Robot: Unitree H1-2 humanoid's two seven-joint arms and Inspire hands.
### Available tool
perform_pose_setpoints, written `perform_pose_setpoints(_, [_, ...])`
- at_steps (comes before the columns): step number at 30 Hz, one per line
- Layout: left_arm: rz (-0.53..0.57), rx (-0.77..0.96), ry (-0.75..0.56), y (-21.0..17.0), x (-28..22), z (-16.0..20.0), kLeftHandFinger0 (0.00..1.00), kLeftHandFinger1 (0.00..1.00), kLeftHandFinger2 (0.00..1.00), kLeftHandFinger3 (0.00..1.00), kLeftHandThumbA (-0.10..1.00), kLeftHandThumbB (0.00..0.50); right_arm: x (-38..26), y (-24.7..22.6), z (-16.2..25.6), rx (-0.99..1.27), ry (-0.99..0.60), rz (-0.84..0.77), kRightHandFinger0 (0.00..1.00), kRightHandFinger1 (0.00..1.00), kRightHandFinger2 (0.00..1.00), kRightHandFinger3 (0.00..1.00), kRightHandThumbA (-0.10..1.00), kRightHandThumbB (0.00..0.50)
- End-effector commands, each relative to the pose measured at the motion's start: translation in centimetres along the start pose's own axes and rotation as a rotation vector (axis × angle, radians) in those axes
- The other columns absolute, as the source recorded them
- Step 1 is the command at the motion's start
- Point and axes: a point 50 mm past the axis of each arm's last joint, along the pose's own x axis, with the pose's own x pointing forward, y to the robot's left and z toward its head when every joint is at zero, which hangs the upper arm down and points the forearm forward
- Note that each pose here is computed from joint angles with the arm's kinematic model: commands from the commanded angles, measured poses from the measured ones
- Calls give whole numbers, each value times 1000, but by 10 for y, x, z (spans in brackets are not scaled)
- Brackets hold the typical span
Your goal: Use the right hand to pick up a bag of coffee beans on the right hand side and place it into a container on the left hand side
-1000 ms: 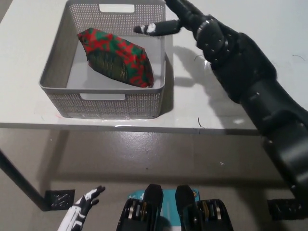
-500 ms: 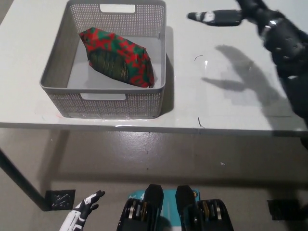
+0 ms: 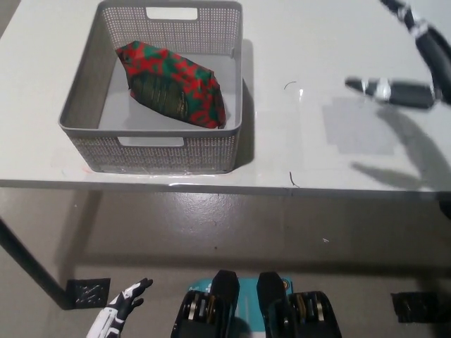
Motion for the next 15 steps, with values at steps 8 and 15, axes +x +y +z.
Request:
perform_pose_setpoints(8, [53,-27,-58,14,1,4,1000,1000,1000,1000,1000,180,-164,60,51,355,-194,-154,1000,1000,1000,1000,1000,343])
perform_pose_setpoints(15, [58,-22,-61,14,-9,3,1000,1000,1000,1000,1000,197,-200,119,27,549,-36,-94,1000,1000,1000,1000,1000,386])
